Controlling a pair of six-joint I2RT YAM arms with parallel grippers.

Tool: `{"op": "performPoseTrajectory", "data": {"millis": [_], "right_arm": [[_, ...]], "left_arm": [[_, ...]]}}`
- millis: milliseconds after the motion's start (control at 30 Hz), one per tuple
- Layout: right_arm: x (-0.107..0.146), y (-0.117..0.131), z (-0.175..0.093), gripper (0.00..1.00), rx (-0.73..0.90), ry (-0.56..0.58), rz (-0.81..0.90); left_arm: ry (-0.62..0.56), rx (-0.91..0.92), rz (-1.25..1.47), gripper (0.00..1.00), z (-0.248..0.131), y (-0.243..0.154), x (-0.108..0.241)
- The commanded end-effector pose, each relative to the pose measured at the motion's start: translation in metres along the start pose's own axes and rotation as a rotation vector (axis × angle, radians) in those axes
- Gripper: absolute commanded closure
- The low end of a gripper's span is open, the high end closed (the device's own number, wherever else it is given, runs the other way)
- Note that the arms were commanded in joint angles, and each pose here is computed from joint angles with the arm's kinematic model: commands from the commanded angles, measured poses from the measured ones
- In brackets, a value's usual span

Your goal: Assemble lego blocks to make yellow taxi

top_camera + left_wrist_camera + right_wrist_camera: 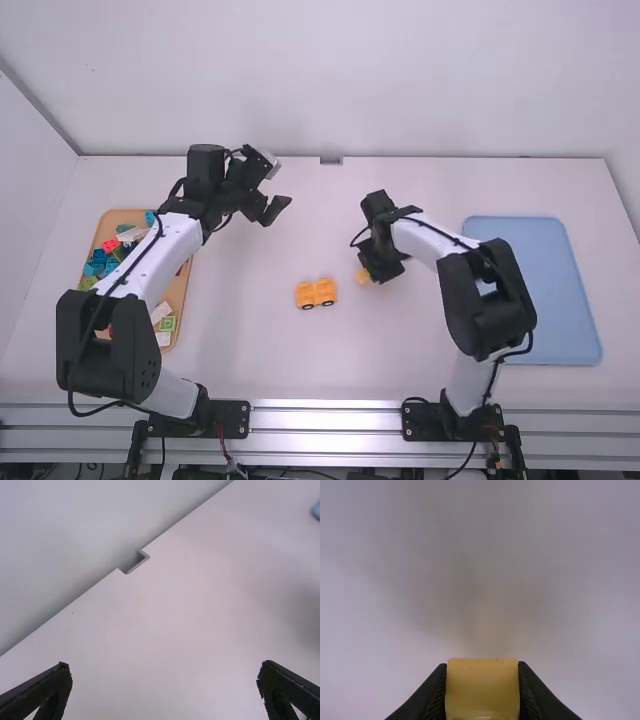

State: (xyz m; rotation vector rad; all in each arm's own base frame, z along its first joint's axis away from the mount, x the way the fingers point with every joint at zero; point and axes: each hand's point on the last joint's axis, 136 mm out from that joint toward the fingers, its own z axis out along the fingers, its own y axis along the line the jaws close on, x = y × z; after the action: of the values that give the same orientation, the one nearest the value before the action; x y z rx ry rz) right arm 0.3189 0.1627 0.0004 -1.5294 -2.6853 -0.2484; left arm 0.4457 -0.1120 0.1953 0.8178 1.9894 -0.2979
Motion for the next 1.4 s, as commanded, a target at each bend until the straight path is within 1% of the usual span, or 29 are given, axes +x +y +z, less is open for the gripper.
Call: {"op": "performPoseTrajectory", "data": {"millis": [0, 33, 167, 267, 533, 600, 733, 767, 800, 833, 900, 1033, 1167, 1300, 1367], "right_arm": [[0.004, -0.009, 0.007, 0.92, 0.027, -0.008, 0.173], [0.005, -0.012, 0.008, 0.89, 0.034, -0.008, 0.226], [0.005, -0.025, 0.014, 0.82, 0.066, -0.008, 0.333], [0.005, -0.033, 0.019, 0.8, 0.081, -0.016, 0.397], [0.005, -0.036, 0.026, 0.77, 0.07, -0.009, 0.431], [0.006, -0.036, 0.026, 0.72, 0.066, -0.008, 0.429], [0.006, -0.033, 0.031, 0.52, 0.041, 0.0, 0.426], [0.007, -0.032, 0.032, 0.46, 0.034, 0.009, 0.422], [0.008, -0.032, 0.033, 0.36, 0.032, 0.013, 0.423], [0.008, -0.032, 0.033, 0.22, 0.031, 0.019, 0.424], [0.008, -0.034, 0.033, 0.0, 0.038, 0.018, 0.419], [0.007, -0.035, 0.033, 0.01, 0.04, 0.017, 0.411], [0.0, -0.033, 0.026, 0.02, 0.026, 0.02, 0.418], [-0.007, -0.03, 0.008, 0.02, -0.01, 0.024, 0.41], [-0.009, -0.024, -0.008, 0.01, -0.061, 0.04, 0.38]], "left_arm": [[0.015, 0.009, -0.018, 0.01, 0.002, -0.001, 0.008], [0.015, 0.008, -0.018, 0.01, 0.002, 0.0, 0.008], [0.016, 0.007, -0.02, 0.01, 0.002, 0.0, 0.008], [0.016, 0.009, -0.02, 0.01, 0.002, -0.001, 0.008], [0.021, 0.014, -0.023, 0.01, 0.002, -0.002, 0.01], [0.024, 0.016, -0.024, 0.01, 0.002, -0.002, 0.01], [0.024, 0.016, -0.025, 0.01, 0.002, -0.002, 0.011], [0.024, 0.016, -0.025, 0.01, 0.002, -0.002, 0.011], [0.024, 0.015, -0.025, 0.01, 0.002, -0.002, 0.011], [0.025, 0.016, -0.025, 0.01, 0.002, -0.002, 0.011], [0.027, 0.017, -0.026, 0.01, 0.002, -0.003, 0.011], [0.028, 0.017, -0.026, 0.01, 0.002, -0.003, 0.011], [0.028, 0.018, -0.027, 0.01, 0.002, -0.003, 0.012], [0.029, 0.017, -0.027, 0.01, 0.002, -0.003, 0.012], [0.028, 0.018, -0.027, 0.01, 0.002, -0.003, 0.012]]}}
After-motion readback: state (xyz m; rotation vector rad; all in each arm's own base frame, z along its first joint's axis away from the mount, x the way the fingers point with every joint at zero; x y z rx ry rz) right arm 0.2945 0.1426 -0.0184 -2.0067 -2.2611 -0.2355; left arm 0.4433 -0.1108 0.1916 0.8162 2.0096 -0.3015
